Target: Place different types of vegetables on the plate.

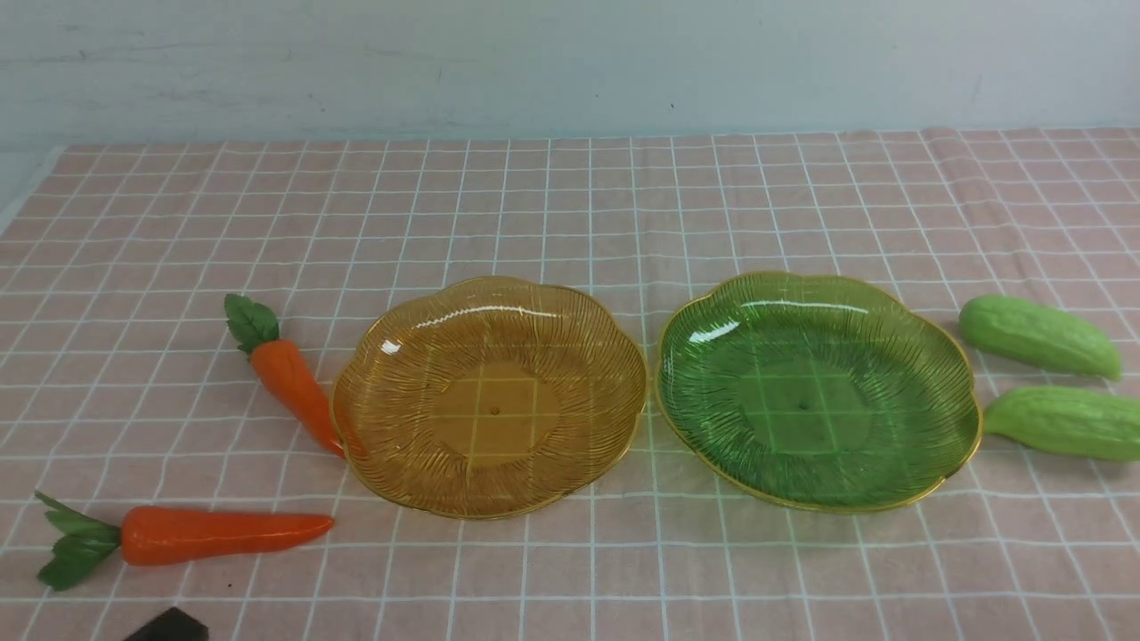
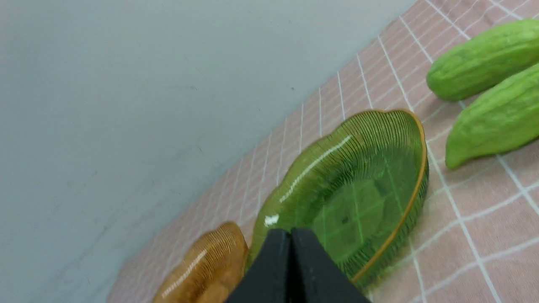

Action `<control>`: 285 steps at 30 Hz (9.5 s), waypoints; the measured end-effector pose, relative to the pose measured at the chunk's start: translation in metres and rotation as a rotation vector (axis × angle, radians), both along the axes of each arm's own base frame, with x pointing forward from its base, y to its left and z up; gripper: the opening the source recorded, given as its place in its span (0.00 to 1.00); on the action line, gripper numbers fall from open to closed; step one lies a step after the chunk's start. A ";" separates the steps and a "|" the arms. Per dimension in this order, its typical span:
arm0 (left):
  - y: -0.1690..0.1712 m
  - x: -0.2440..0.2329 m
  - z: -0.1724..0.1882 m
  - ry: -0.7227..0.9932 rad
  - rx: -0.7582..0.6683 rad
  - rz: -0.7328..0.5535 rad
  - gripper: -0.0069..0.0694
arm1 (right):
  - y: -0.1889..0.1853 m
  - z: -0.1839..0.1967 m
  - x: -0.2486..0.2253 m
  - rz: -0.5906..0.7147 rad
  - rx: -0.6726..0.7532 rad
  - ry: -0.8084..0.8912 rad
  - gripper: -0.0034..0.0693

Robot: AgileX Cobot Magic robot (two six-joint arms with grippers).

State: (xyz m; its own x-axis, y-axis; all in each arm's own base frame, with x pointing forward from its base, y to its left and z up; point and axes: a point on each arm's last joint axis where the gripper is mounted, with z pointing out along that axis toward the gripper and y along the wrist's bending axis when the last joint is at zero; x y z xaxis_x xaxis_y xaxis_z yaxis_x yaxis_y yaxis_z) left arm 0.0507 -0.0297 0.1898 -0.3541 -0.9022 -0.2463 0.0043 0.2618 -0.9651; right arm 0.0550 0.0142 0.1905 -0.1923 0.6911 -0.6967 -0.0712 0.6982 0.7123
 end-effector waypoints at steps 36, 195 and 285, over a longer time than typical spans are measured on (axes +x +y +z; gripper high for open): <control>-0.016 0.111 0.051 0.438 0.819 -0.662 0.09 | -0.015 0.047 0.295 0.198 -0.565 1.279 0.04; -0.012 0.119 0.053 0.384 0.878 -0.579 0.26 | -0.055 0.025 0.422 0.020 0.098 1.120 0.58; 0.026 0.204 0.025 0.771 0.605 -0.187 0.33 | 0.091 0.167 0.276 0.582 -0.598 0.804 0.78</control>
